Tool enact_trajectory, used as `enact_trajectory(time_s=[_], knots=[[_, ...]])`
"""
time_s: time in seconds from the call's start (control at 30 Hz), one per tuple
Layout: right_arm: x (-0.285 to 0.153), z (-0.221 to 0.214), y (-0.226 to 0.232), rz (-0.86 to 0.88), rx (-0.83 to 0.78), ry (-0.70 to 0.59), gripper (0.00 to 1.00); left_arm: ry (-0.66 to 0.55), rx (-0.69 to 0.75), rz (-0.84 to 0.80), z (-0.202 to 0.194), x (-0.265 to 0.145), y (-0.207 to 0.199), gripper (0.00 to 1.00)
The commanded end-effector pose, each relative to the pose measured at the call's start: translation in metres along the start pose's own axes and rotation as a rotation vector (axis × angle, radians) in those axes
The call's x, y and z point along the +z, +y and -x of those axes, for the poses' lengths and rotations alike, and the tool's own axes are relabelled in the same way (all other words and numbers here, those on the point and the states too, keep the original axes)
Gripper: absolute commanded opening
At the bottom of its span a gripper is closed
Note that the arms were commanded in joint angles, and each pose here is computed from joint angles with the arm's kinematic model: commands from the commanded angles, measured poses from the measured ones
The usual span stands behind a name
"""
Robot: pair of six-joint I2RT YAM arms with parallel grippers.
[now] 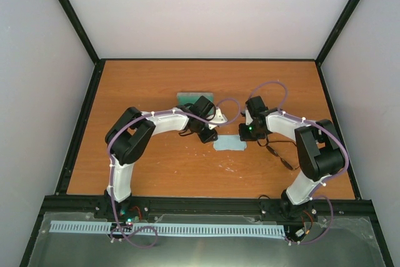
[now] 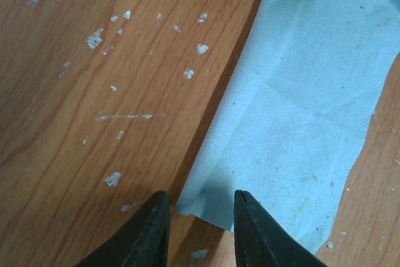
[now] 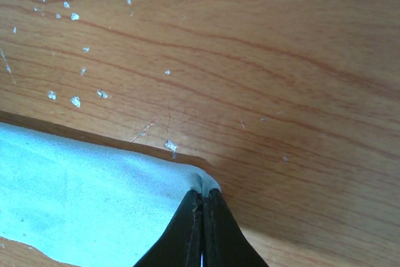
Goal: Organize the sunglasses
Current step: Pick up the glasses cleaning cloth from the center of the board.
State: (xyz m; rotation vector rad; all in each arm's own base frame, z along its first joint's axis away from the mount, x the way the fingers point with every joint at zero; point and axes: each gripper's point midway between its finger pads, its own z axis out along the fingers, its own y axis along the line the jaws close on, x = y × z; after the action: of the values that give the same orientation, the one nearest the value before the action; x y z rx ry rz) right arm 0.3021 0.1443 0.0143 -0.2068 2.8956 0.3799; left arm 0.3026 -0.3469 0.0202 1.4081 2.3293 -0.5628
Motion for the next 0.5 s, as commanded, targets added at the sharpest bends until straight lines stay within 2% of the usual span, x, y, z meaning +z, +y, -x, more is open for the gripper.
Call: enact_trajectory(time_s=[0.0,0.3,0.47], knots=[[0.002,-0.013,-0.005,-0.029,0.01,0.037,0.03,-0.001,0.021,-0.014,0.004,0.007,-0.003,0.28],[0.0,-0.009,-0.003,-0.023,0.01,0.028,0.03,0.002,0.029,-0.031,0.003,0.005,-0.011,0.02],[0.0,-0.009,-0.001,-0.014,0.014,0.02,0.03,0.0,0.033,-0.025,0.003,0.002,-0.012,0.01]])
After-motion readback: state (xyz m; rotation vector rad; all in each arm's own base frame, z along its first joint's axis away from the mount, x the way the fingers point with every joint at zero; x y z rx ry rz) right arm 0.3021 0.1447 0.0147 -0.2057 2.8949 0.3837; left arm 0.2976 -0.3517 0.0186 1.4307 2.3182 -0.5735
